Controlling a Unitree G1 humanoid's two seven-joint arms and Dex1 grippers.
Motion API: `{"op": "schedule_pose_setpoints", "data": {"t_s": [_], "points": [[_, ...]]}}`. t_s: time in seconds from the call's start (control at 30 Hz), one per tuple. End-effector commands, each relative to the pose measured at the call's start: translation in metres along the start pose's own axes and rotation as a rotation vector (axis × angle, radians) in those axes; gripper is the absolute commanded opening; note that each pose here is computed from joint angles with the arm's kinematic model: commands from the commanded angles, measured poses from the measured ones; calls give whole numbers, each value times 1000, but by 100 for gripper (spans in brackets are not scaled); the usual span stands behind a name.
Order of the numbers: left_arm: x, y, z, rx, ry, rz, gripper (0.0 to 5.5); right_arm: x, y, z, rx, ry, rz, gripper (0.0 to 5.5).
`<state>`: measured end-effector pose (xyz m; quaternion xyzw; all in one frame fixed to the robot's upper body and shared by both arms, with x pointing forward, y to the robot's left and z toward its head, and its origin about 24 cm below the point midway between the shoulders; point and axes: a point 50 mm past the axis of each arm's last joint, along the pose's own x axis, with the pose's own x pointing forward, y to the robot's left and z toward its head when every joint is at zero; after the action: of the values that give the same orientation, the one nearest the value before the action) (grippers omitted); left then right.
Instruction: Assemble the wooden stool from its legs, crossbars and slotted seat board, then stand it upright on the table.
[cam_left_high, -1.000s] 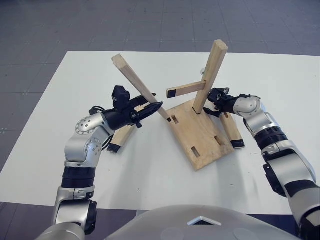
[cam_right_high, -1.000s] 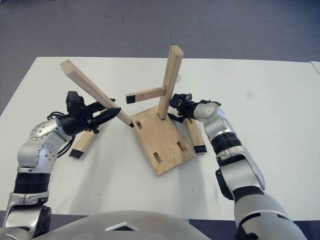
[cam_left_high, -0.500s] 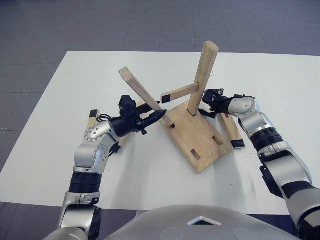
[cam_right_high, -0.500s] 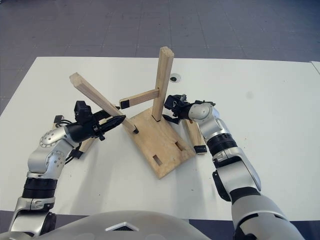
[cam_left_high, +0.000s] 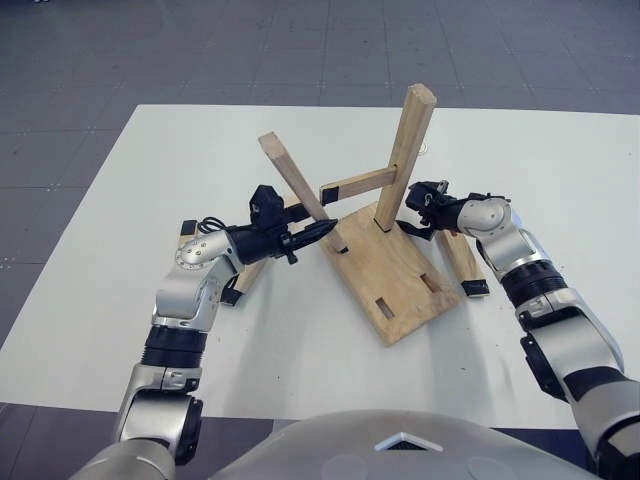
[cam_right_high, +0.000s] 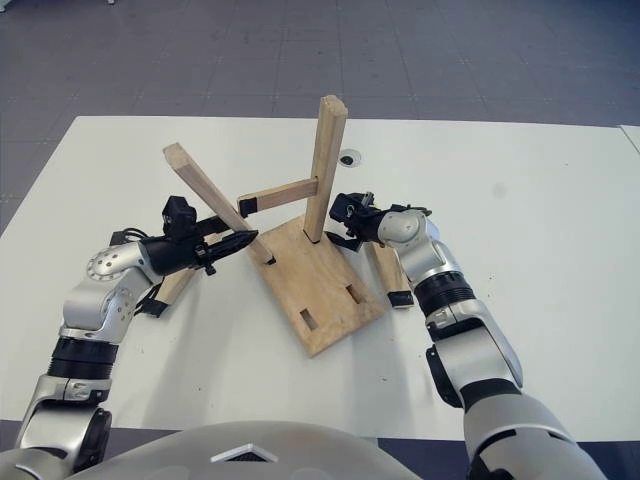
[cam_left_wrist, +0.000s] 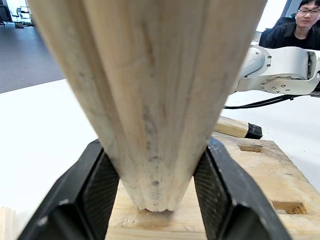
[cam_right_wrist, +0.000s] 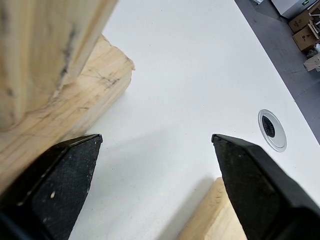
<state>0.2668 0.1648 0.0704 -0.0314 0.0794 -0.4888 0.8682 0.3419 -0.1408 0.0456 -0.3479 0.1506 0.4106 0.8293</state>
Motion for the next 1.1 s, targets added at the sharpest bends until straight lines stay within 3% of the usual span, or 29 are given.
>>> {"op": "schedule_pose_setpoints", "data": {"t_s": [0.03,0.27,0.43,0.53,0.67,0.83,1.1], "points": [[-6,-4,-30,-88,127,34,205,2,6,3,-4,-11,19,406],[-2,-3,-31,-107,135,35,205,-20,-20,23,90,-107,-181,406],[-2,-5,-37,-125,160,35,205,-67,-49,60,238,-243,-378,406],[-1,-5,-37,-119,161,38,205,-91,-64,74,293,-274,-499,358],[-1,-4,-37,-114,170,40,205,-123,-82,143,309,-540,-615,272],[2,-1,-36,-96,199,44,205,-106,-48,200,180,-672,-359,159],[1,2,-38,-94,250,75,205,-55,0,181,22,-530,-79,10]]}}
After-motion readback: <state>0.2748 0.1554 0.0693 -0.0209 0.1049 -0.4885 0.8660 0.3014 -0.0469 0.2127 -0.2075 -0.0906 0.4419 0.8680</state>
